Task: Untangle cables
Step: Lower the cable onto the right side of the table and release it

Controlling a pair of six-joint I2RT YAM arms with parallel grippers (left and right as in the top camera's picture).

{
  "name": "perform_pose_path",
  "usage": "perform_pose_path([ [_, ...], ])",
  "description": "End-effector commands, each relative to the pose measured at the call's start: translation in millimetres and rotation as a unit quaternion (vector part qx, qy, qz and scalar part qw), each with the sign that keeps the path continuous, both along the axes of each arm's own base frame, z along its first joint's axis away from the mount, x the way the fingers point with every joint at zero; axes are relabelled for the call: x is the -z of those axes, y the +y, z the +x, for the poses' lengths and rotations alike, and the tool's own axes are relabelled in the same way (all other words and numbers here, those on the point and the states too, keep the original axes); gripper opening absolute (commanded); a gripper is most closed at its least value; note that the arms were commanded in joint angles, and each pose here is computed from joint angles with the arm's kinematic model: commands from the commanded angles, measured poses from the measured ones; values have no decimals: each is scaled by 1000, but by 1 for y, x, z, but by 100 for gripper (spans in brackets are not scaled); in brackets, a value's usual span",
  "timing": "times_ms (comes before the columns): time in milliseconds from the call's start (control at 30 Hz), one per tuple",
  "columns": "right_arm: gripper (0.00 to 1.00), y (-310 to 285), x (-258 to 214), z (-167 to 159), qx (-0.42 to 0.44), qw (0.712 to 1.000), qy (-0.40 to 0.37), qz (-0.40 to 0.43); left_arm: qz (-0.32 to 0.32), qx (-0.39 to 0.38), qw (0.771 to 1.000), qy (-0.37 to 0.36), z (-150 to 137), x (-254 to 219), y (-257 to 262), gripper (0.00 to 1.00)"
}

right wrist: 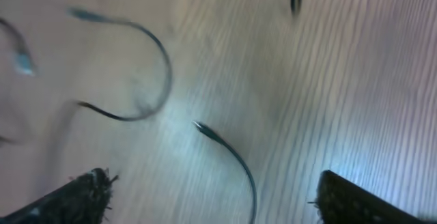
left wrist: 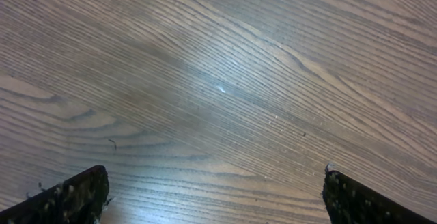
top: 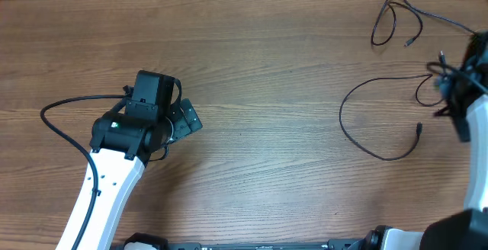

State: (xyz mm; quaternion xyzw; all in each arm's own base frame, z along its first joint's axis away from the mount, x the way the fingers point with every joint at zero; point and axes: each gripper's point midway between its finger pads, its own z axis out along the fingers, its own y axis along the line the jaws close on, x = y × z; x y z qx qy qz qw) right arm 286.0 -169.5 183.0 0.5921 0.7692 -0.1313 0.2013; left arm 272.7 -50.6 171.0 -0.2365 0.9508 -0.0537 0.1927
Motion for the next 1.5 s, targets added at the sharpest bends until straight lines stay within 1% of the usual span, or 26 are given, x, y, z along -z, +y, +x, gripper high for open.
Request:
perform_pose_path([
  [0, 86, 9, 60, -16, -6, 997, 62, 35, 6, -5, 1000, -10, 0, -4, 4, 99],
  [33, 80, 10, 74, -16, -20, 997, 70, 35, 6, -4, 1000, -10, 0, -4, 4, 100],
  [67, 70, 10, 84, -16, -35, 996, 77, 34, 6, -5, 1000, -10, 0, -4, 4, 99],
  [100, 63, 10, 96, -17, -46, 995, 82, 33, 6, -5, 1000, -10, 0, -4, 4, 100],
  [167, 56, 13, 117, -23, -52, 994, 92, 36, 6, -5, 1000, -10, 0, -4, 4, 99],
  [200, 54, 14, 124, -27, -52, 993, 95, 38, 6, -5, 1000, -10, 0, -4, 4, 100],
  [333, 55, 22, 147, -34, -57, 993, 92, 53, 6, -5, 1000, -10, 0, -4, 4, 99],
  [500, 51, 21, 168, -40, -55, 994, 83, 39, 6, -5, 1000, -10, 0, -4, 4, 100],
  [667, 43, 22, 190, -43, -56, 997, 56, 28, 6, -4, 1000, -10, 0, -4, 4, 99],
  [733, 36, 24, 196, -44, -68, 996, 52, 24, 6, -4, 1000, -10, 0, -4, 4, 99],
  [800, 26, 25, 202, -46, -80, 995, 50, 21, 6, -5, 1000, -10, 0, -4, 4, 100],
  [833, 18, 25, 204, -46, -84, 995, 47, 18, 6, -5, 1000, -10, 0, -4, 4, 99],
  [867, 6, 24, 205, -44, -91, 995, 42, 13, 6, -5, 1000, -10, 0, -4, 4, 99],
  [900, 4, 22, 204, -40, -100, 994, 37, 6, 6, -5, 1000, -10, 0, -4, 4, 99],
  [1000, 4, 15, 190, -17, -128, 992, 13, -14, 6, -4, 1000, -10, 0, -4, 4, 99],
  [1167, 4, -5, 147, 14, -117, 992, 1, -45, 6, -5, 1000, -10, 0, -4, 4, 100],
  [1367, 4, -39, 55, 48, -86, 989, -11, -117, 6, -4, 1000, -10, 0, -4, 4, 100],
  [1467, 4, -50, 12, 67, -97, 983, -35, -149, 6, -4, 1000, -10, 0, -4, 4, 100],
])
